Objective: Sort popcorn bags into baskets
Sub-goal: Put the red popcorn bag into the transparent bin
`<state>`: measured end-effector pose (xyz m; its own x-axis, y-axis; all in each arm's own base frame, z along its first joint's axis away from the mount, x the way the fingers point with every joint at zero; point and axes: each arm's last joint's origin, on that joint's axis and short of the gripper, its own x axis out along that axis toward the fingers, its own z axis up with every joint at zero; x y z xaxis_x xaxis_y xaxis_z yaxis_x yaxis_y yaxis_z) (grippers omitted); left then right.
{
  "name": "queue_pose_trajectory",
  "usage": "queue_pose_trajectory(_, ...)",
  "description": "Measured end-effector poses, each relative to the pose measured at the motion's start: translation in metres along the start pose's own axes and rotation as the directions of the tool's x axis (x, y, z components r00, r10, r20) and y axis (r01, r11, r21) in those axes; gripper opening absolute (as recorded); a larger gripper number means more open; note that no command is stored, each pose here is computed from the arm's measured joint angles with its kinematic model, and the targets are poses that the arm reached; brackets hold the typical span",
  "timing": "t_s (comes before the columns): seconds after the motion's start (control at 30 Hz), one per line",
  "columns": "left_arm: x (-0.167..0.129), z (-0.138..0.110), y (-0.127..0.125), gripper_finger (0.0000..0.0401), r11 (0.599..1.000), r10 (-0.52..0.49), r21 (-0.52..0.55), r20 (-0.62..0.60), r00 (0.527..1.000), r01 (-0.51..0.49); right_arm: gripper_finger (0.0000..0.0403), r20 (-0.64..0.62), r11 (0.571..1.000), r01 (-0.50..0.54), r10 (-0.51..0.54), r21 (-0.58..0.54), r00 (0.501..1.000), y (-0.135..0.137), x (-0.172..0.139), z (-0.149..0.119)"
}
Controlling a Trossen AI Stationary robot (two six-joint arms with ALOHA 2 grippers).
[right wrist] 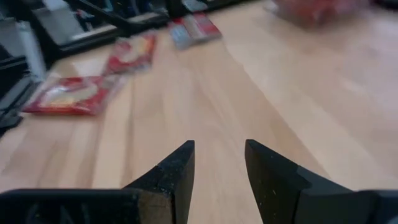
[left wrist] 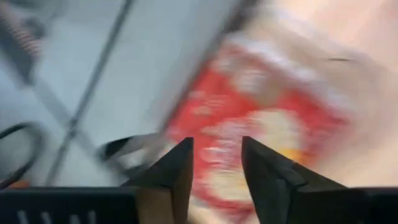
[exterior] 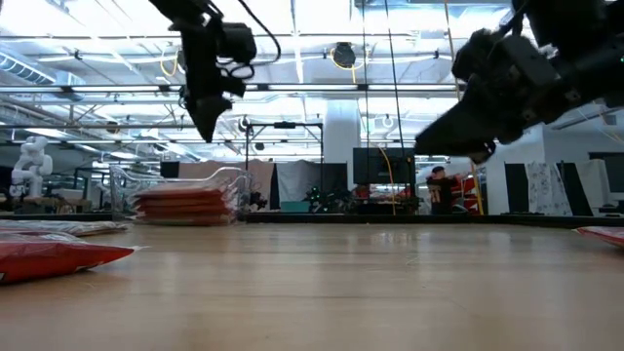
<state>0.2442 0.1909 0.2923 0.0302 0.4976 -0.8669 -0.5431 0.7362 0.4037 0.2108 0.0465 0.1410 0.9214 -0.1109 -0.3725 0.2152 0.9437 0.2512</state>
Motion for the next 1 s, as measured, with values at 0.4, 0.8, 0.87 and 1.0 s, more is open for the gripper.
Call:
queue_pose_trajectory(0.4, -0.051, -0.071, -0.126, 0.0108, 0.94, -0.317, 0.025, 0.438, 0.841, 0.341, 0.0137, -0.28, 0.999, 0.031, -0.028, 0.007, 0.96, 0.028, -0.001, -0.001)
queue_pose_trajectory(0.8, -0.085, -0.135, -0.259, 0.0108, 0.783, -0.527, 0.218, 0.729, 0.437, 0.582, 0.0138, -0.682, 0.979, 0.171, -0.201, -0.112, 0.703, 0.06, -0.032, 0.046)
queue_pose_trajectory(0.87, -0.087, -0.144, -0.273, 0.0108, 0.779, -0.528, 0.232, 0.743, 0.411, 0.582, 0.0144, -0.721, 0.984, 0.121, -0.178, -0.13, 0.67, 0.062, -0.035, 0.047)
queue_pose_trajectory(1.0, -0.09, -0.153, -0.301, 0.0108, 0.754, -0.537, 0.244, 0.764, 0.359, 0.61, 0.0172, -0.795, 0.986, 0.046, -0.156, -0.159, 0.586, 0.06, -0.039, 0.042)
